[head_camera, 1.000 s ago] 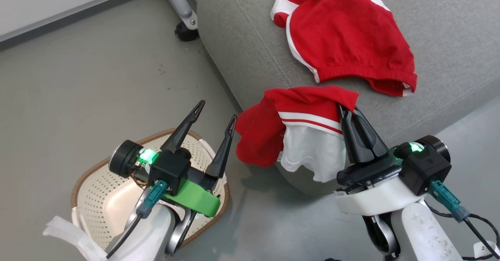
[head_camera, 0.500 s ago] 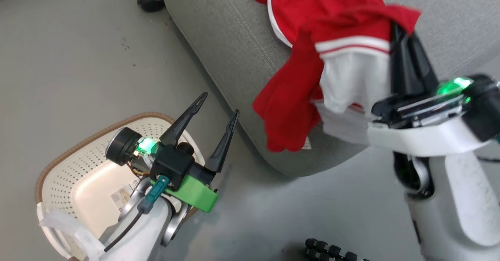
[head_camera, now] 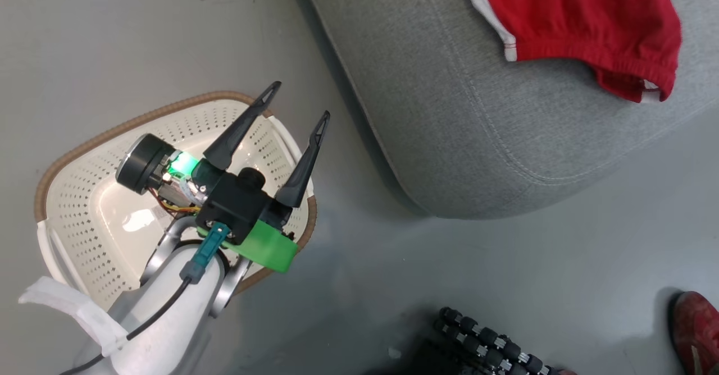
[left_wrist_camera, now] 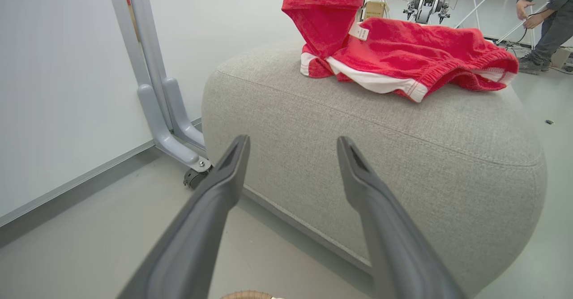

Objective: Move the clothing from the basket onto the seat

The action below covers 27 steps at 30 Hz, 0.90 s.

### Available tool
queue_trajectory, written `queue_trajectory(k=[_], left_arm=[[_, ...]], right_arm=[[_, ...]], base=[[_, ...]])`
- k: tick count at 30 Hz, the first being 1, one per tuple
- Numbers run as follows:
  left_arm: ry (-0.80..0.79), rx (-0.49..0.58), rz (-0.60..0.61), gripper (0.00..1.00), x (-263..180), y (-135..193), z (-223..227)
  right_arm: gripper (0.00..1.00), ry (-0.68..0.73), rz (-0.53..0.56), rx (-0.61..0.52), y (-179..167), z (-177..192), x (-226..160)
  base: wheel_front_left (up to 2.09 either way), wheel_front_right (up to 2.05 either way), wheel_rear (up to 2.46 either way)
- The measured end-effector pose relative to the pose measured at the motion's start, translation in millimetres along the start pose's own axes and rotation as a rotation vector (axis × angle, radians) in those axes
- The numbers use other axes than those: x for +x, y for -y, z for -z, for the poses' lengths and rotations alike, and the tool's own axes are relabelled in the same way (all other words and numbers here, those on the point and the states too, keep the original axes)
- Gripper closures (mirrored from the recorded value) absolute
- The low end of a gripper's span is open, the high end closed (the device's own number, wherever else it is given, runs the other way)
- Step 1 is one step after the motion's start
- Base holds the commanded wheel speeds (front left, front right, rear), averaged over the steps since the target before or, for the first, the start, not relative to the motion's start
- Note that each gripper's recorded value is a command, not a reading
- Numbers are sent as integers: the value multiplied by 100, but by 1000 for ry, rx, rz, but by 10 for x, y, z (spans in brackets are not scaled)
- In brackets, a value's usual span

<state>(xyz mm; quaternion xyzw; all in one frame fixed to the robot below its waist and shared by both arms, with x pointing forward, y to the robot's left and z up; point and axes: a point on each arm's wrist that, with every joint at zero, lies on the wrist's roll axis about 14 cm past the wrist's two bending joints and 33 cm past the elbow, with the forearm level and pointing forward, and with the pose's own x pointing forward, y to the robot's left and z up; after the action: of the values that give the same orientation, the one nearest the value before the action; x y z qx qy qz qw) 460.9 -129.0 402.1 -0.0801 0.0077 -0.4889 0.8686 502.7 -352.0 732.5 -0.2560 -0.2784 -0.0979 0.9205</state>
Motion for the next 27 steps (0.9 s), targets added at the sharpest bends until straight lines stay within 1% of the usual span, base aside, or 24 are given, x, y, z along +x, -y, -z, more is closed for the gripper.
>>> queue_trajectory(k=[3, 4, 5, 8, 10, 11, 12, 13, 14, 15, 19, 21, 23, 25, 27], left_arm=[[-8, 2, -30, 0, -45, -123, 79], [-8, 0, -39, 0, -57, -155, 91], [-9, -1, -49, 0, -68, -184, 104], [-19, -3, -69, 0, -120, -248, 156], [-26, -3, -79, 0, -148, -283, 189], [-33, -2, -84, 0, -163, -304, 213], [-39, 0, -87, 0, -176, -318, 232], [-44, 2, -90, 0, -181, -331, 243], [-45, -2, -94, 0, -181, -340, 242], [-47, -1, -96, 0, -178, -343, 239], [-41, 1, -92, 0, -168, -314, 175], [-29, -3, -99, 0, -158, -301, 114], [-11, -17, -109, 0, -148, -279, 34], [-10, -22, -113, 0, -168, -245, 4], [0, -39, -124, 0, -185, -213, -57]], right_arm=[[100, -130, -31, -7, -160, 513, -75], [100, -188, -47, -5, -239, 718, -154], [100, -257, -62, -3, -317, 946, -271], [100, -472, -65, 29, -454, 1580, -744], [100, -580, -69, 40, -529, 1857, -1012], [98, -633, -66, 50, -561, 1984, -1152], [85, -676, -57, 60, -574, 2080, -1277], [68, -701, -48, 68, -579, 2128, -1352], [68, -719, -34, 74, -566, 2159, -1416], [0, -731, -13, 80, -530, 2174, -1461], [0, -739, 75, 71, -287, 2109, -1608], [0, -734, 109, 73, -226, 2038, -1705], [0, -736, 118, 50, -179, 1949, -1833], [0, -745, 108, 46, -232, 1870, -1981], [0, -761, 81, 66, -407, 1791, -2153]], base=[[0, 0, 0], [0, 0, 0], [0, 0, 0], [0, 0, 0], [0, 0, 0], [0, 0, 0], [0, 0, 0], [0, 0, 0], [0, 0, 0], [0, 0, 0], [0, 0, 0], [0, 0, 0], [0, 0, 0], [0, 0, 0], [0, 0, 0]])
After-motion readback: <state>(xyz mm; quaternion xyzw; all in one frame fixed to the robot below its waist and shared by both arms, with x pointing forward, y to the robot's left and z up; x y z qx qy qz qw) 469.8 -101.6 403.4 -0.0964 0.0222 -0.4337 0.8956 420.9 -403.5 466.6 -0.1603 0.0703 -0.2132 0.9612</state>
